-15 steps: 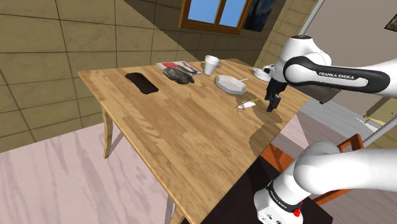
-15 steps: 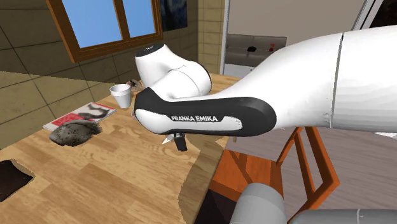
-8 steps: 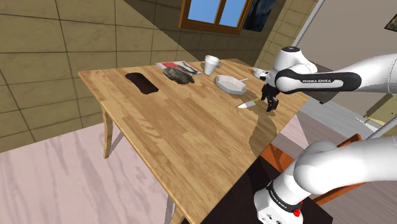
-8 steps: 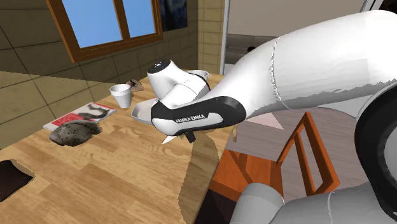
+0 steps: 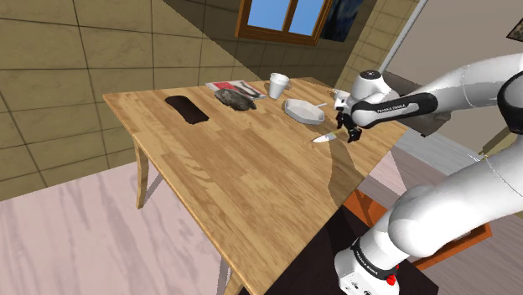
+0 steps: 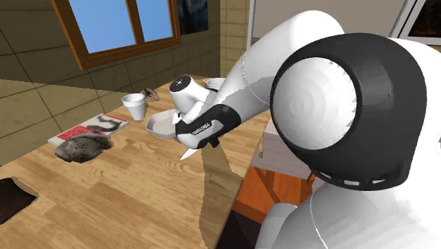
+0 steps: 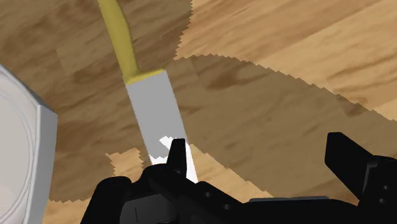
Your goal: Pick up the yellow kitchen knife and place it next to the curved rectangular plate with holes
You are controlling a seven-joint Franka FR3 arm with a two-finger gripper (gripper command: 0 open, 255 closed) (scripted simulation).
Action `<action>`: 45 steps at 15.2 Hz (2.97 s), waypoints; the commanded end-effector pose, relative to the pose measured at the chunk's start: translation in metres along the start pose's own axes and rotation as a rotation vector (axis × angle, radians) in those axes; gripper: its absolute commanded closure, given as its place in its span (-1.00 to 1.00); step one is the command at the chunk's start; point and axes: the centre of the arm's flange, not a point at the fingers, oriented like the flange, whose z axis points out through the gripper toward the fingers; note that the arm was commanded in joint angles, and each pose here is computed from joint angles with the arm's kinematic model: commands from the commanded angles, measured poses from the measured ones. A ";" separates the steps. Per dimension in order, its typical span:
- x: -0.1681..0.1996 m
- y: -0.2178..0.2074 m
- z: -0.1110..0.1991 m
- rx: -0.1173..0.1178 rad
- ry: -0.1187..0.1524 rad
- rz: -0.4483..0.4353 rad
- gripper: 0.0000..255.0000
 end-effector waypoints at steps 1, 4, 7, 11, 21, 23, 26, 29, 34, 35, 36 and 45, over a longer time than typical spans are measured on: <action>-0.006 0.015 0.019 -0.026 -0.019 -0.075 -1.00; -0.011 0.040 0.043 -0.060 -0.044 -0.179 -1.00; -0.014 0.066 0.066 -0.095 -0.070 -0.283 -1.00; -0.015 0.068 0.083 -0.096 -0.071 -0.286 -1.00; -0.016 0.071 0.107 -0.096 -0.071 -0.286 -1.00; -0.016 0.071 0.107 -0.096 -0.071 -0.286 -1.00; -0.016 0.070 0.106 -0.096 -0.071 -0.286 1.00; -0.016 0.069 0.107 -0.096 -0.071 -0.286 1.00; -0.018 0.072 0.102 -0.096 -0.071 -0.286 1.00; -0.021 0.073 0.097 -0.096 -0.070 -0.286 1.00; -0.023 0.074 0.092 -0.096 -0.071 -0.286 1.00; -0.041 0.082 0.049 -0.096 -0.071 -0.286 1.00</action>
